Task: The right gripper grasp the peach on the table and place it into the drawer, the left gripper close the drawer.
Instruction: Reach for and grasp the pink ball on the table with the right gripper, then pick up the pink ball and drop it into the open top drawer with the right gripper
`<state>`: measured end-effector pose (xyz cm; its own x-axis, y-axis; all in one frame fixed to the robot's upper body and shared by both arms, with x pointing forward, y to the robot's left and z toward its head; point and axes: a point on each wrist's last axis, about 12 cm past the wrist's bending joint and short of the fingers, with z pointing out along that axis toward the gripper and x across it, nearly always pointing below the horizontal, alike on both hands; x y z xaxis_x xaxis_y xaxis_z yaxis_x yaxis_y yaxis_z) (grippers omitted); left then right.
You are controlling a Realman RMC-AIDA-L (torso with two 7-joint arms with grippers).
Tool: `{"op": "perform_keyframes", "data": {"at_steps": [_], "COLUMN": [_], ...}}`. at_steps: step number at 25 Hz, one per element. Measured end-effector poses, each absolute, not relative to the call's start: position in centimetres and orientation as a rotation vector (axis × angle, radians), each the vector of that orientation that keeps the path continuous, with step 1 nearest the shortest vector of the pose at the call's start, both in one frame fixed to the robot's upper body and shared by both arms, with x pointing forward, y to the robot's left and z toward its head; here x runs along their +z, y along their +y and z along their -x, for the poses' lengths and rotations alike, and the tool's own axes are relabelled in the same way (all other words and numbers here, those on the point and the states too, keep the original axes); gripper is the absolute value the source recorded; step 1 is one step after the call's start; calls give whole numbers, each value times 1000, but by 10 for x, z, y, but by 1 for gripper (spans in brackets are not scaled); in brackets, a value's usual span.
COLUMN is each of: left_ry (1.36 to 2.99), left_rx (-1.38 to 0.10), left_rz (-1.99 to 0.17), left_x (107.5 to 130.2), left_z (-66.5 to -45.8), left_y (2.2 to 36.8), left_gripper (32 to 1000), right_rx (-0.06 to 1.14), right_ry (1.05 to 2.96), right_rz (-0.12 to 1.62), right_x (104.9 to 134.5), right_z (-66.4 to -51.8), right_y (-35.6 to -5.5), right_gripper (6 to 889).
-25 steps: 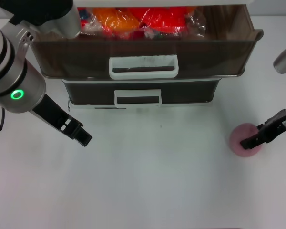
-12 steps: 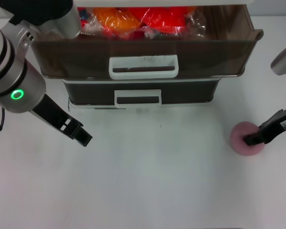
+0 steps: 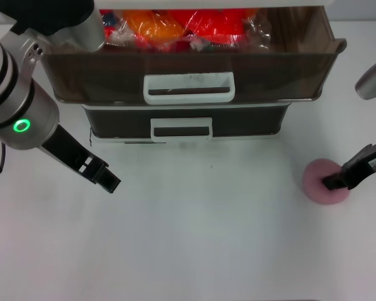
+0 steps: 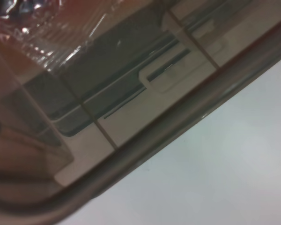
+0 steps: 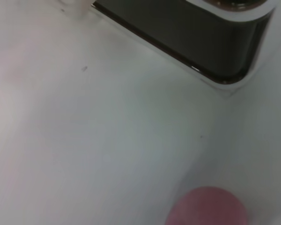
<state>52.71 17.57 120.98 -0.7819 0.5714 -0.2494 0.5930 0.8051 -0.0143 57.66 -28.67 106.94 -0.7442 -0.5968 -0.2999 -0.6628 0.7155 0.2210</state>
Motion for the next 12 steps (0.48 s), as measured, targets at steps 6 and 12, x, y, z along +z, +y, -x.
{"op": "perform_keyframes", "data": {"at_steps": [6, 12], "left_ry": [2759, 2761], "left_rx": [-135, -134], "left_rz": [-904, -904], "left_x": [1210, 1210], "left_z": [-527, -527], "left_y": [176, 176], "left_gripper": [799, 799], "right_rx": [467, 466], "right_ry": [2713, 2710], "right_rz": [1010, 1013], "right_x": [1070, 1071], "right_z": [-577, -577], "right_y": [-287, -287], "right_gripper": [126, 90]}}
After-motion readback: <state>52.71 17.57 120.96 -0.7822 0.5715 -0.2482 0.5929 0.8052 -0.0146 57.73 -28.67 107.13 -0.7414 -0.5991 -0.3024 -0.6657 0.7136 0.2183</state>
